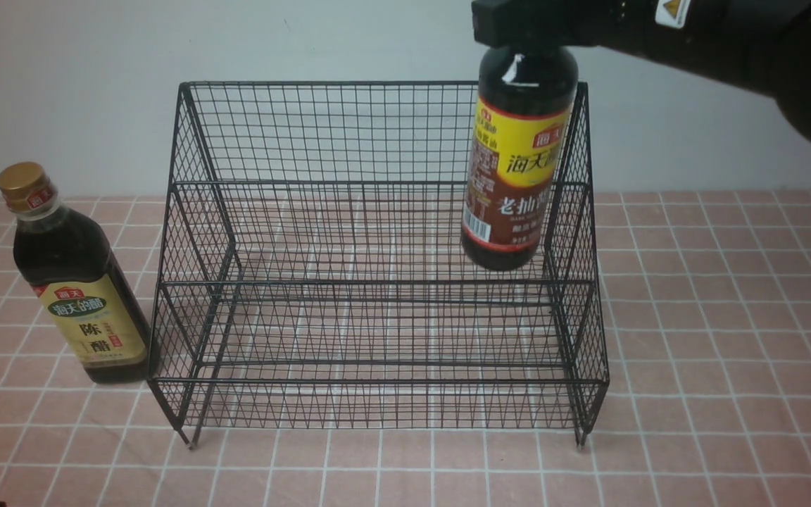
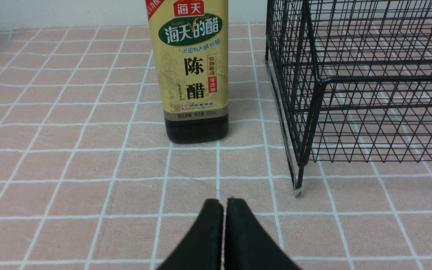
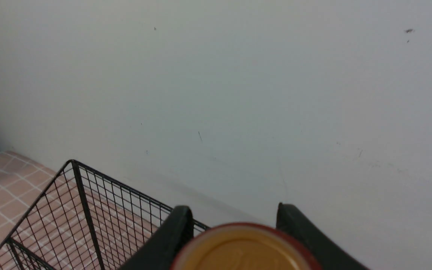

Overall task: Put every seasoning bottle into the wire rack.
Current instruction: Use the right arm to put the condiment bottle back on the shelf, then use the left arm to grab the condiment bottle closest to it, then use the left arm to put the condiment bottle back on the shelf

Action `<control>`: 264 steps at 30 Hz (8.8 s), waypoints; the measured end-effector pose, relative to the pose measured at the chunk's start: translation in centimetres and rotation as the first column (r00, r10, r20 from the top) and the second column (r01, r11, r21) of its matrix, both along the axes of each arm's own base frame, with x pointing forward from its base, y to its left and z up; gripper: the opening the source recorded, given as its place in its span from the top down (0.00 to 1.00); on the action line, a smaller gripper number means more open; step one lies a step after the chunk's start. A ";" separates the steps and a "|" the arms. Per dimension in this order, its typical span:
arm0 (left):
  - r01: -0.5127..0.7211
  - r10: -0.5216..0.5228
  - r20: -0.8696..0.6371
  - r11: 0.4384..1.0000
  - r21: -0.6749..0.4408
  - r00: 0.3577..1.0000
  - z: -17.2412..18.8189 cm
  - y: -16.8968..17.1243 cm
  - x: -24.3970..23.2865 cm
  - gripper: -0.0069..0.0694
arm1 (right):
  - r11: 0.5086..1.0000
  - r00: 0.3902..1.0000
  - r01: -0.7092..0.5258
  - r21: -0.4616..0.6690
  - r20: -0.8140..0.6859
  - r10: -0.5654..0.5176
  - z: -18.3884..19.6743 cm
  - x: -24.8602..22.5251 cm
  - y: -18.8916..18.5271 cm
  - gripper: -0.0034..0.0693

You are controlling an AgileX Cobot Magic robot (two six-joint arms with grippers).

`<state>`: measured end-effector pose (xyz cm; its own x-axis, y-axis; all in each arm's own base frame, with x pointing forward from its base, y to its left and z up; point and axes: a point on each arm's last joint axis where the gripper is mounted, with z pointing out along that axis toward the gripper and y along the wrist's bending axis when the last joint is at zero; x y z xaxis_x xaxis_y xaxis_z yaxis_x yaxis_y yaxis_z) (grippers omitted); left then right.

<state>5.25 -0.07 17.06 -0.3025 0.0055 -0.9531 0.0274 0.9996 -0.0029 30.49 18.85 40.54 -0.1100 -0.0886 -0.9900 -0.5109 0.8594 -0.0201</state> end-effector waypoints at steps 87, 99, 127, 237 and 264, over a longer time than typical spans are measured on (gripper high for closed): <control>0.000 0.000 0.000 1.000 0.000 1.000 0.0 0.0 0.0 0.92 | 0.983 0.958 -0.050 0.179 0.285 -0.003 -3.1 -27.9 -17.3 0.97; 0.000 0.000 0.000 1.000 0.000 1.000 0.0 0.0 0.0 0.92 | 0.973 0.961 0.213 0.084 0.163 -0.224 -9.9 -25.9 -17.3 0.97; 0.000 0.000 0.000 1.000 0.000 1.000 0.0 0.0 0.0 0.92 | 0.843 0.843 0.533 -0.075 -0.038 -0.537 -22.4 -25.1 -19.1 0.97; -0.158 0.171 0.298 0.985 -0.067 0.939 14.7 0.3 22.3 0.51 | 0.842 0.842 0.535 -0.072 -0.041 -0.539 -22.4 -25.1 -19.1 0.97; 0.191 -0.170 0.577 0.981 0.025 0.799 29.8 -10.2 26.1 0.51 | 0.841 0.841 0.536 -0.072 -0.041 -0.539 -22.4 -25.1 -19.1 0.97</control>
